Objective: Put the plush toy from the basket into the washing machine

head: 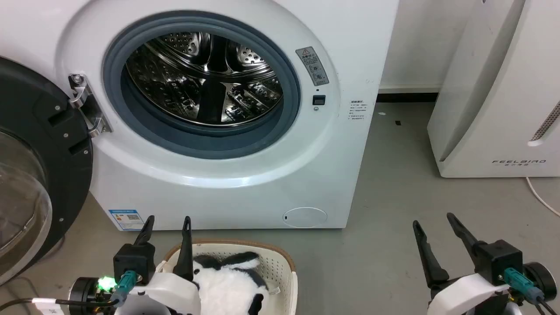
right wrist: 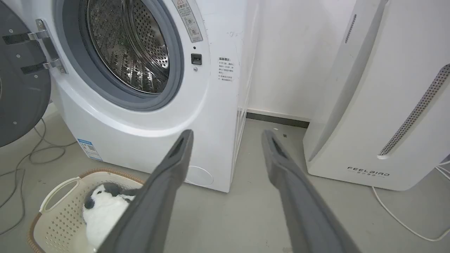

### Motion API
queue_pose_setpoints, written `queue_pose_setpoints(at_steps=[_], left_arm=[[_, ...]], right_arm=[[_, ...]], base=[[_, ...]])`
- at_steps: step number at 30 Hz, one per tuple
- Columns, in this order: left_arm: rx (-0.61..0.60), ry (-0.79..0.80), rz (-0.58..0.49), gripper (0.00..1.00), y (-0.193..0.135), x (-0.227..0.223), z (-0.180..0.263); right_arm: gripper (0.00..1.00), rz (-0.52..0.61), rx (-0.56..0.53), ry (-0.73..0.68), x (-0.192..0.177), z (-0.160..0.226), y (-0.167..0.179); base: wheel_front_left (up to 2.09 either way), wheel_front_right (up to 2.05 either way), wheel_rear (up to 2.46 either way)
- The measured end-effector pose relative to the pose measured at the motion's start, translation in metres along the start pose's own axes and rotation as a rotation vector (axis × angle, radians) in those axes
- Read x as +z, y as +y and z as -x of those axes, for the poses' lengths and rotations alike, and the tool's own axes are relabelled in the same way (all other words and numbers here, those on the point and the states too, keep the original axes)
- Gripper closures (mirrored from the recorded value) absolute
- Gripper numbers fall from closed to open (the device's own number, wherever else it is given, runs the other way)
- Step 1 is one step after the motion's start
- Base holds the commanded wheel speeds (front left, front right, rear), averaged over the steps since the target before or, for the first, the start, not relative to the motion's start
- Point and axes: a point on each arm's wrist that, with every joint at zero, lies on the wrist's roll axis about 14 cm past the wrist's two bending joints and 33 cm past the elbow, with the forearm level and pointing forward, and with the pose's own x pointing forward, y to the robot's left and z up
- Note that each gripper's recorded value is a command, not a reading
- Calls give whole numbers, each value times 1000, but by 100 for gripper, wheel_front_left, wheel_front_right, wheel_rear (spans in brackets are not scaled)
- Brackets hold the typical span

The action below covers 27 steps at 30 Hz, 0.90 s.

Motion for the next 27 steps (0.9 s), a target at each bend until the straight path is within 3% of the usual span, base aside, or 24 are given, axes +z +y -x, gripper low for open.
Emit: queue_pose_setpoints(at_steps=[27], left_arm=[[-53, 76, 26, 0, -20, -35, -11]], right_arm=[[0, -28, -65, -5, -10, -3, -22]], base=[[0, 0, 0]])
